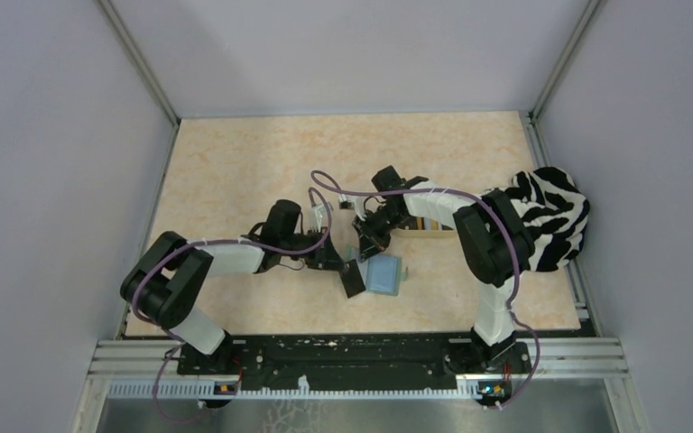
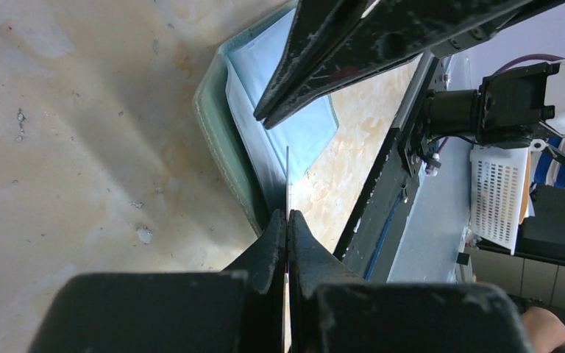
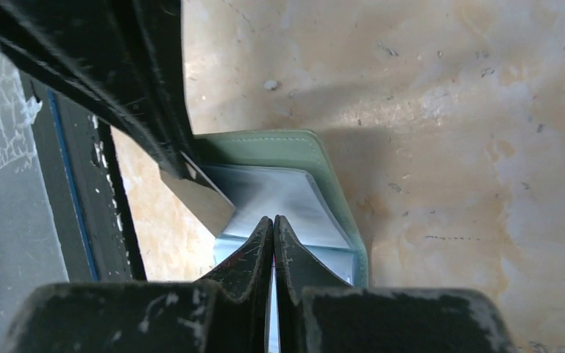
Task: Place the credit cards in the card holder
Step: Insert the credit card into the card holder.
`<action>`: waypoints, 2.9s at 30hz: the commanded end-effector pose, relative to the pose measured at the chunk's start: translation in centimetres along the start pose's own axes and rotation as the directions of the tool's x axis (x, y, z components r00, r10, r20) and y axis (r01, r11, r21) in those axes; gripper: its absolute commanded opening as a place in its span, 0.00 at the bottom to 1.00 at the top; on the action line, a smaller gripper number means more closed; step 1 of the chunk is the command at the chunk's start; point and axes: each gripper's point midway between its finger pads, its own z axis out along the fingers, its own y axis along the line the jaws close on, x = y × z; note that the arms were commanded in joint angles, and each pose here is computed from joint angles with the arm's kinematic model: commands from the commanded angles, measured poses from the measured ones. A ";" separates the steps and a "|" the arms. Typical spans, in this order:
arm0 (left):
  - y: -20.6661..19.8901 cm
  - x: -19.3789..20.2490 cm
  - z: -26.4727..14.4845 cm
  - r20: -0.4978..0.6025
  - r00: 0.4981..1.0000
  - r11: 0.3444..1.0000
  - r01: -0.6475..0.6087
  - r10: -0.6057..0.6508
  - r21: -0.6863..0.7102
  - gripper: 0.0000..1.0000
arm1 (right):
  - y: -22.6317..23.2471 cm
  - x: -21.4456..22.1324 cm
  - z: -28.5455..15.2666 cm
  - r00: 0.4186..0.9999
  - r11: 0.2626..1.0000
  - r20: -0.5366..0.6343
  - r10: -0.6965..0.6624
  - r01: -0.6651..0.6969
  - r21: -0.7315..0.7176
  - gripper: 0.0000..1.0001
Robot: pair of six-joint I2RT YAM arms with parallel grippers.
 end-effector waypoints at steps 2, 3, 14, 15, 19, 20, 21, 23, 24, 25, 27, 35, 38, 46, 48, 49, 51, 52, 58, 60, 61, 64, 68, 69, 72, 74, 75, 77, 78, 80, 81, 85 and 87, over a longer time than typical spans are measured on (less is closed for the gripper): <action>-0.4 -0.5 0.2 -0.007 0.999 0.997 -0.039 0.039 0.066 0.00 | -1.5 -1.4 0.3 1.000 0.997 0.007 0.000 -0.001 0.079 0.00; -0.5 -0.6 0.2 -0.003 0.999 0.997 -0.039 0.040 0.073 0.00 | -1.7 -1.3 0.4 1.000 0.996 0.005 0.006 -0.006 0.092 0.00; -2.1 -2.7 -0.4 0.146 0.989 0.991 -0.047 0.028 0.122 0.00 | -2.6 -0.5 1.4 0.999 0.993 -0.025 0.037 -0.034 0.110 0.00; -1.8 -2.7 -0.3 0.149 0.989 0.993 -0.033 0.016 0.113 0.00 | -2.7 -0.6 1.4 0.999 0.993 -0.024 0.036 -0.033 0.112 0.00; -0.7 -2.4 -0.1 0.158 0.987 0.997 0.019 -0.031 0.075 0.00 | -2.7 -0.7 1.3 0.999 0.993 -0.022 0.032 -0.029 0.118 0.00; -0.4 -2.3 0.0 0.159 0.986 0.997 0.029 -0.040 0.065 0.00 | -2.6 -0.7 1.3 0.999 0.993 -0.021 0.031 -0.028 0.117 0.00; -0.2 -2.2 0.0 0.159 0.986 0.998 0.038 -0.046 0.054 0.00 | -2.6 -0.7 1.3 0.999 0.993 -0.022 0.031 -0.028 0.117 0.00; 0.2 -2.1 0.0 0.161 0.985 0.998 0.050 -0.056 0.039 0.00 | -2.6 -0.7 1.3 0.999 0.993 -0.023 0.033 -0.030 0.117 0.00; 0.3 -2.1 0.0 0.163 0.985 0.998 0.054 -0.059 0.033 0.00 | -2.6 -0.7 1.2 0.999 0.993 -0.023 0.033 -0.030 0.118 0.00; 0.4 -2.0 -0.1 0.166 0.984 0.998 0.057 -0.061 0.029 0.00 | -2.6 -0.7 1.2 0.999 0.993 -0.022 0.032 -0.030 0.118 0.00; 0.4 -1.9 -0.1 0.165 0.984 0.998 0.061 -0.065 0.026 0.00 | -2.6 -0.8 1.2 0.999 0.993 -0.022 0.031 -0.028 0.118 0.00; 1.4 -1.2 0.5 0.135 0.987 0.996 0.084 -0.085 0.013 0.00 | -2.4 -1.3 0.7 1.000 0.992 -0.009 0.020 -0.019 0.124 0.02; 1.7 -1.0 0.7 0.127 0.988 0.996 0.091 -0.091 0.008 0.00 | -2.1 -1.9 0.3 1.000 0.991 0.002 0.006 -0.006 0.130 0.03; 2.2 -0.6 1.0 0.111 0.988 0.994 0.107 -0.106 0.001 0.00 | -1.9 -3.2 -2.1 0.998 0.978 0.022 -0.059 0.054 0.199 0.08; 2.3 -0.5 1.1 0.108 0.988 0.994 0.109 -0.109 0.000 0.00 | -1.8 -3.5 -3.2 0.996 0.973 0.038 -0.083 0.072 0.219 0.09; 2.4 -0.5 1.1 0.107 0.988 0.994 0.111 -0.110 -0.001 0.00 | -1.7 -3.6 -3.8 0.994 0.971 0.046 -0.100 0.087 0.223 0.09; 2.5 -0.5 1.2 0.105 0.988 0.994 0.112 -0.111 -0.001 0.00 | -1.0 -3.7 -4.9 0.987 0.969 0.060 -0.150 0.135 0.207 0.09; 2.5 -0.5 1.3 0.103 0.988 0.994 0.113 -0.112 0.000 0.00 | -0.5 -3.7 -5.6 0.979 0.963 0.059 -0.196 0.180 0.200 0.09; 2.6 -0.5 1.5 0.093 0.989 0.994 0.112 -0.112 0.004 0.00 | 1.4 0.6 -7.4 0.853 0.839 -0.091 -0.514 0.522 0.155 0.09; 2.6 -0.6 1.6 0.086 0.990 0.994 0.108 -0.108 -0.001 0.00 | 1.4 2.7 -7.3 0.757 0.748 -0.146 -0.637 0.653 0.122 0.09; 2.7 -0.6 1.6 0.080 0.991 0.995 0.104 -0.103 -0.004 0.00 | 1.3 3.8 -7.2 0.703 0.698 -0.172 -0.690 0.709 0.099 0.11; 3.0 -0.5 1.7 0.062 0.994 0.995 0.096 -0.095 -0.016 0.00 | 1.1 5.8 -6.6 0.608 0.615 -0.209 -0.766 0.788 0.037 0.15; 3.2 -0.3 1.9 0.046 0.995 0.995 0.094 -0.092 -0.027 0.00 | 0.3 6.9 -6.0 0.592 0.609 -0.239 -0.769 0.793 0.003 0.16; 3.2 -0.3 1.9 0.043 0.995 0.995 0.095 -0.094 -0.029 0.00 | 0.0 7.1 -5.9 0.597 0.615 -0.247 -0.763 0.788 0.003 0.17; 3.3 -0.4 2.0 0.035 0.995 0.995 0.095 -0.094 -0.033 0.00 | -0.7 7.5 -5.5 0.602 0.626 -0.278 -0.749 0.780 0.004 0.17; 3.3 -0.4 2.0 0.027 0.995 0.995 0.094 -0.093 -0.033 0.00 | -1.1 7.8 -5.4 0.601 0.630 -0.304 -0.739 0.777 0.007 0.17; 3.3 -0.4 2.1 0.025 0.995 0.995 0.093 -0.092 -0.033 0.00 | -1.4 8.0 -5.3 0.603 0.634 -0.318 -0.732 0.773 0.007 0.17; 3.3 -0.5 2.1 0.018 0.996 0.995 0.093 -0.093 -0.032 0.00 | -1.8 8.3 -5.2 0.600 0.636 -0.341 -0.723 0.771 0.008 0.17; 3.3 -0.5 2.1 0.013 0.995 0.995 0.094 -0.094 -0.034 0.00 | -2.0 8.5 -5.1 0.599 0.639 -0.351 -0.720 0.769 0.005 0.17; 3.3 -0.6 2.2 0.007 0.996 0.995 0.094 -0.093 -0.037 0.00 | -2.2 8.7 -5.1 0.599 0.643 -0.367 -0.711 0.766 0.004 0.17; 3.3 -0.5 2.2 0.001 0.995 0.995 0.095 -0.095 -0.036 0.00 | -2.4 8.8 -5.2 0.599 0.644 -0.374 -0.708 0.765 0.007 0.17; 3.3 -0.4 2.3 -0.011 0.995 0.995 0.100 -0.101 -0.028 0.00 | -2.6 9.0 -5.1 0.603 0.651 -0.383 -0.700 0.759 0.006 0.17; 3.3 -0.3 2.4 -0.017 0.995 0.994 0.102 -0.102 -0.026 0.00 | -2.6 9.1 -4.9 0.605 0.654 -0.384 -0.698 0.757 0.004 0.17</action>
